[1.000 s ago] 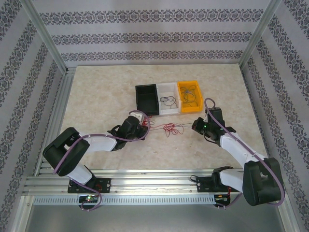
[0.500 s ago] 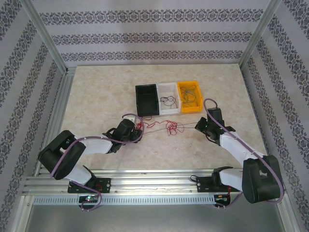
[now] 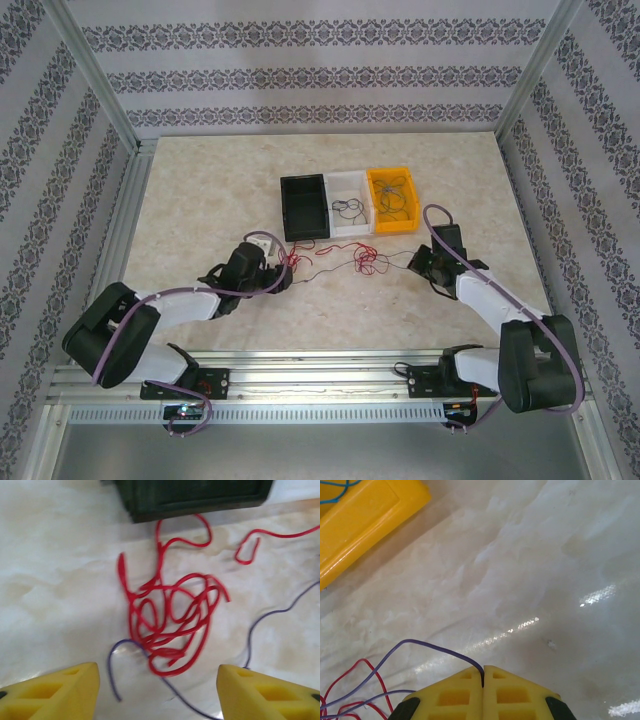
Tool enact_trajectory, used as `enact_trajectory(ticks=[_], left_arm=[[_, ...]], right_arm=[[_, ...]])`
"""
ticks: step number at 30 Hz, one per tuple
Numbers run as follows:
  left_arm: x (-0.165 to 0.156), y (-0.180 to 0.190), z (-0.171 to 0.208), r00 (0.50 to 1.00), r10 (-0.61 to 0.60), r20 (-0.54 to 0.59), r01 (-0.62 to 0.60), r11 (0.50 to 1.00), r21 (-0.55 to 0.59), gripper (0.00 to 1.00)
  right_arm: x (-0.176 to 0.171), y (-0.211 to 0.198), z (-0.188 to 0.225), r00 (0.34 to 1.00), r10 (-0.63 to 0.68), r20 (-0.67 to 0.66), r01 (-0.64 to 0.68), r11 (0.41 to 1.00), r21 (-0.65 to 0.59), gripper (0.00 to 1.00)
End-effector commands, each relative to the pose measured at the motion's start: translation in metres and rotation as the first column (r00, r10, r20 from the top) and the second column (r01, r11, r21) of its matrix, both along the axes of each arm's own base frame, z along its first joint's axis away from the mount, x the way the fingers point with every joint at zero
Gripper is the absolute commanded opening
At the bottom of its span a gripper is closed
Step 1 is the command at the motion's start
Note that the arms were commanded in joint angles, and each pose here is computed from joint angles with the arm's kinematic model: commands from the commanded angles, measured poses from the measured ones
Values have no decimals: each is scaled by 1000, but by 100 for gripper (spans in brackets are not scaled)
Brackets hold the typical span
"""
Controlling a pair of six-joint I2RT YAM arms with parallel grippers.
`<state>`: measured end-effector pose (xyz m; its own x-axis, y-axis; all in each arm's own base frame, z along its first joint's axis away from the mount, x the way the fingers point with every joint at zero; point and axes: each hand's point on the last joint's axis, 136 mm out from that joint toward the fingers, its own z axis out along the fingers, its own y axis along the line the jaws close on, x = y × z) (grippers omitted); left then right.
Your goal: Untangle the cables
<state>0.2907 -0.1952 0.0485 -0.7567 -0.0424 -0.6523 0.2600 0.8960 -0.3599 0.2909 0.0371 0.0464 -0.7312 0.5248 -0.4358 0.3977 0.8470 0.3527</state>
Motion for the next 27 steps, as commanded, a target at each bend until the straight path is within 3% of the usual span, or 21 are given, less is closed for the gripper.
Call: enact_trajectory(ticks=[1,4,11,19,21,23,27], left_arm=[[13,-18,19,995,-76,65,79,996,-36,66],[25,-21,21,994,-75,83,76,997,-7,73],[50,-3,-9,1000,20,-21,-15,976,217,72],[38,-20,-32,991,-20,-135,46,980,196,55],[35,-21,-38,988,-12,-153,39,983,179,44],[34,-24,-40,988,-9,-155,32,988,152,26],[38,-48,-15,994,-69,-88,70,998,7,1]], right_arm=[[8,13,8,998,59,23,-60,998,7,0],[10,21,9,995,94,22,-94,996,1,0],[12,27,9,995,100,20,-101,995,13,0],[13,30,13,993,116,24,-117,993,11,0],[14,31,14,993,118,28,-118,993,11,0],[15,33,15,991,130,31,-130,991,14,0],[17,46,18,979,201,40,-202,979,6,0]])
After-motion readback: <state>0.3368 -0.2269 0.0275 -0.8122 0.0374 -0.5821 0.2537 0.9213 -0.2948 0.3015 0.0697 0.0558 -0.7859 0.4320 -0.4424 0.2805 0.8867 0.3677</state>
